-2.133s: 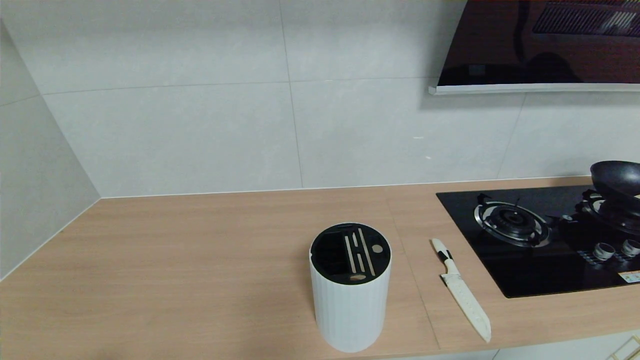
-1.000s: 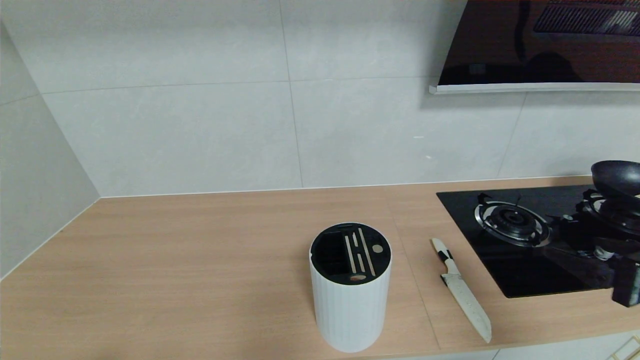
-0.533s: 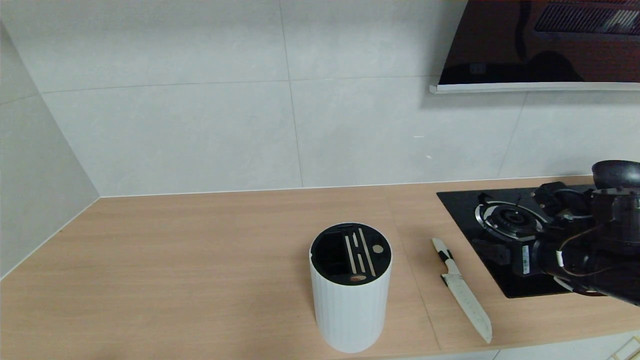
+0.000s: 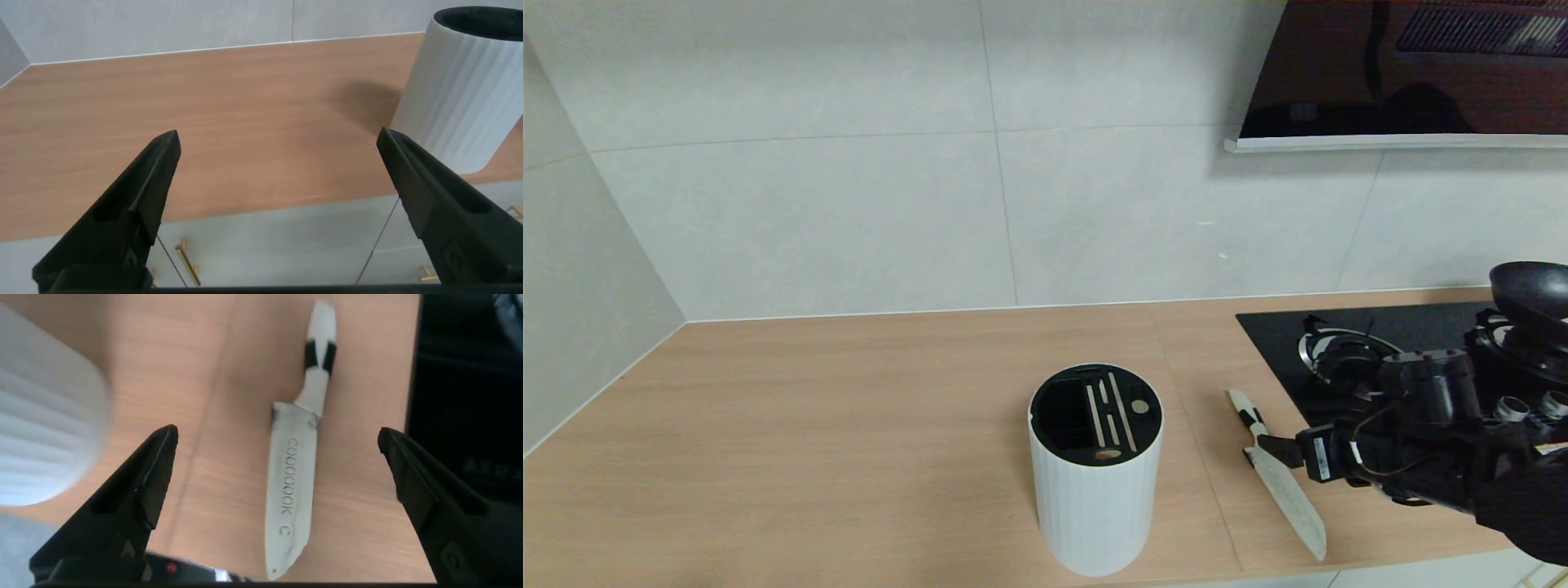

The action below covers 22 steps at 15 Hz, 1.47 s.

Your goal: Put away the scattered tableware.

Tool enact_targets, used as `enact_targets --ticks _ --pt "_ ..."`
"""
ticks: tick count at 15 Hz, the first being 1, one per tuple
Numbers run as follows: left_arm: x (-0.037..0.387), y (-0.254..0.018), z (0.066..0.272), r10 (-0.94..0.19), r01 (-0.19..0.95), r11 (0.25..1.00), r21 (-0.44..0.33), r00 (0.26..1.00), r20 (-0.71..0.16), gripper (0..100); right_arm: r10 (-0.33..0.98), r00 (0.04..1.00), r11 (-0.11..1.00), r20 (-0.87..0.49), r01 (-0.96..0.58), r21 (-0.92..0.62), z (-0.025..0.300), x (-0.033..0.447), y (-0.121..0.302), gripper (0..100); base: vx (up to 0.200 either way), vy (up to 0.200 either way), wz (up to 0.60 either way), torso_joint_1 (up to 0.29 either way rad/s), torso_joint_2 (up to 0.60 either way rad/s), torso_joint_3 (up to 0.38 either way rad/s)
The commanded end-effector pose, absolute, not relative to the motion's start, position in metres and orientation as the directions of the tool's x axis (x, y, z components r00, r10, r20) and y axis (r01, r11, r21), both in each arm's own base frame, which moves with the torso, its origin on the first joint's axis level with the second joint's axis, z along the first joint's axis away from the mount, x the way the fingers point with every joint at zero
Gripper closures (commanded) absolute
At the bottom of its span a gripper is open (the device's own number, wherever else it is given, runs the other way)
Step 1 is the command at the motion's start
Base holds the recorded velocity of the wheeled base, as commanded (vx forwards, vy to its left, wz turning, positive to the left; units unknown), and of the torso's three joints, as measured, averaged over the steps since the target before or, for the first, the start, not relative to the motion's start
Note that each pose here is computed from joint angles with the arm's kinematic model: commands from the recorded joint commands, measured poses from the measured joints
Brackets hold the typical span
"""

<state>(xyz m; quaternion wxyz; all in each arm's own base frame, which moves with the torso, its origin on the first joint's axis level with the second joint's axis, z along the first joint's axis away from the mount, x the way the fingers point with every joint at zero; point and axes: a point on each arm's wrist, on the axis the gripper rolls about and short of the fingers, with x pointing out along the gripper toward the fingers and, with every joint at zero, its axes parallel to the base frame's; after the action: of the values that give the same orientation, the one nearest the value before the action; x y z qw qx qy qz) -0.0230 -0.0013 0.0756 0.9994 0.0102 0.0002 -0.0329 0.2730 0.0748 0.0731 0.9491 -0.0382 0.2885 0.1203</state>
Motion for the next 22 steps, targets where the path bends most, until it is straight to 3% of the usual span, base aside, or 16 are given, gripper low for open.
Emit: enact_targets --ticks 1,8,11,22 --pt "-0.023 -0.001 0.076 -0.066 0.066 0.998 0.020 0.998 -0.002 0 0.161 0.768 0.974 -0.620 -0.226 -0.027 0.039 0.283 0.078 0 0.000 0.000 0.00 0.000 0.00 0.000" --pt "-0.023 -0.001 0.076 -0.066 0.066 0.998 0.020 0.998 -0.002 0 0.098 0.803 0.983 -0.588 -0.171 -0.069 -0.017 0.304 0.087 0 0.000 0.000 0.00 0.000 0.00 0.000" --pt "-0.023 -0.001 0.076 -0.066 0.066 0.998 0.020 0.998 -0.002 0 0.077 0.845 0.987 -0.529 -0.140 -0.080 -0.025 0.310 0.088 0 0.000 0.000 0.00 0.000 0.00 0.000" --pt "-0.023 -0.001 0.076 -0.064 0.064 0.998 0.020 0.998 -0.002 0 0.079 0.852 0.987 -0.517 -0.138 -0.077 -0.034 0.323 0.092 0 0.000 0.000 0.00 0.000 0.00 0.000"
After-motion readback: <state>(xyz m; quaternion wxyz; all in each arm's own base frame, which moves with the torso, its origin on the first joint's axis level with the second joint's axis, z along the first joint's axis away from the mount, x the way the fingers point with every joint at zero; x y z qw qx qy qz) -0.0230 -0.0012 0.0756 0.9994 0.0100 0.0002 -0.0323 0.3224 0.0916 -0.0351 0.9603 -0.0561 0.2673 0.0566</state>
